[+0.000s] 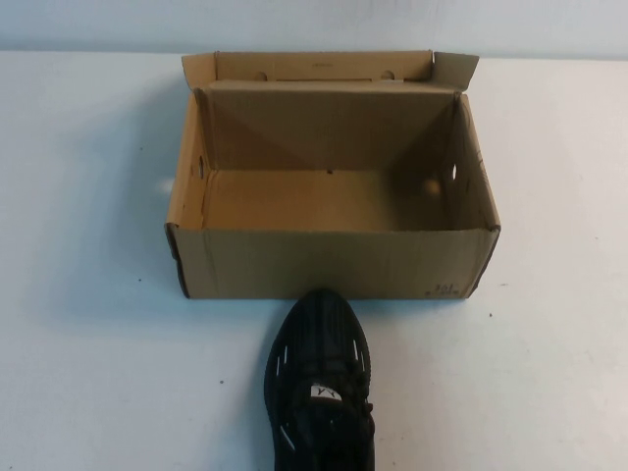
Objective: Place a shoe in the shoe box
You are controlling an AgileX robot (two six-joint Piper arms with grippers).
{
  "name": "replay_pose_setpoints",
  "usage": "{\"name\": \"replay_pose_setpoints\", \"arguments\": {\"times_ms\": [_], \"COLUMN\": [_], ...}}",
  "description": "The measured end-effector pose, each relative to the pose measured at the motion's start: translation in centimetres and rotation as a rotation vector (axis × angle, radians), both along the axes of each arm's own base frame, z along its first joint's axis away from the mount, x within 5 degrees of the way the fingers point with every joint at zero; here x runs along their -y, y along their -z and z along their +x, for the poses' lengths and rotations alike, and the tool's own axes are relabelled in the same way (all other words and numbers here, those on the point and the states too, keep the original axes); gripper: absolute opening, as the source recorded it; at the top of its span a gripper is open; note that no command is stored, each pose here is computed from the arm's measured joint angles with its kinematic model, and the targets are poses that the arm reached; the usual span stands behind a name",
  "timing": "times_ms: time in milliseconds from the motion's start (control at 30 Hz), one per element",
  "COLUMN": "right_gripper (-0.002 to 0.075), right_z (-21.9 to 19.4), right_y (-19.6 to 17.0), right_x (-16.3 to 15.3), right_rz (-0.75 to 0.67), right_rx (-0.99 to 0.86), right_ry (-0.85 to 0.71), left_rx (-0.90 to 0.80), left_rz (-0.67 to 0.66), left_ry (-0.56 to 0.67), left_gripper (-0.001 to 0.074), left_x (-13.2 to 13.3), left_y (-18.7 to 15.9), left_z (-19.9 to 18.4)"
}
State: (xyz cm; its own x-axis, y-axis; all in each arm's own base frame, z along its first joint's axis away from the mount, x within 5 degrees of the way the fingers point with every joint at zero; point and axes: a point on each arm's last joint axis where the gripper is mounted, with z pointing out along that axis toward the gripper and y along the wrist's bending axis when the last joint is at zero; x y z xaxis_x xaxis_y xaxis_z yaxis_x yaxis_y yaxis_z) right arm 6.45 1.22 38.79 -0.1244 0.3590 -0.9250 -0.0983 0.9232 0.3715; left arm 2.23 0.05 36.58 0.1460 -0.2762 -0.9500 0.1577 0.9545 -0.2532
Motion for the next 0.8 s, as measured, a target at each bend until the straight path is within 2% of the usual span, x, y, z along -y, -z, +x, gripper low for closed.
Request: {"name": "replay_pose_setpoints", "arguments": {"times_ms": [333,433,533,800], "right_gripper": [-0.0016,-0.0016,-0.0016,-0.0016], "right_z": [0.5,1.3,2.2,5.5], "right_y": [0.2,0.6,0.9,0.0], "right_x": [-0.4,-0.7,-1.4,-4.3], "right_rz": [0.058,-0.037,-0.143,-0.413], "right_rx": [-0.039,-0.076,-0.122,-0.249], "right_ry": [-0.042,-0.076,-0.176,-0.574], "left_rx": [-0.196,-0.271,-0.343,-0.569], "left_rz": [0.069,0.1,0.145,0.23], "left_ry": [-0.015,0.014,0.069,0.177], "left_gripper": [-0.0002,-0.0002,-0.0002,-0.0002], "left_x": [0.1,0.5,1.1,2.3], "left_y": [1.6,2.1,2.6,3.4], "left_z": [1.1,2.0,3.1,5.5]}}
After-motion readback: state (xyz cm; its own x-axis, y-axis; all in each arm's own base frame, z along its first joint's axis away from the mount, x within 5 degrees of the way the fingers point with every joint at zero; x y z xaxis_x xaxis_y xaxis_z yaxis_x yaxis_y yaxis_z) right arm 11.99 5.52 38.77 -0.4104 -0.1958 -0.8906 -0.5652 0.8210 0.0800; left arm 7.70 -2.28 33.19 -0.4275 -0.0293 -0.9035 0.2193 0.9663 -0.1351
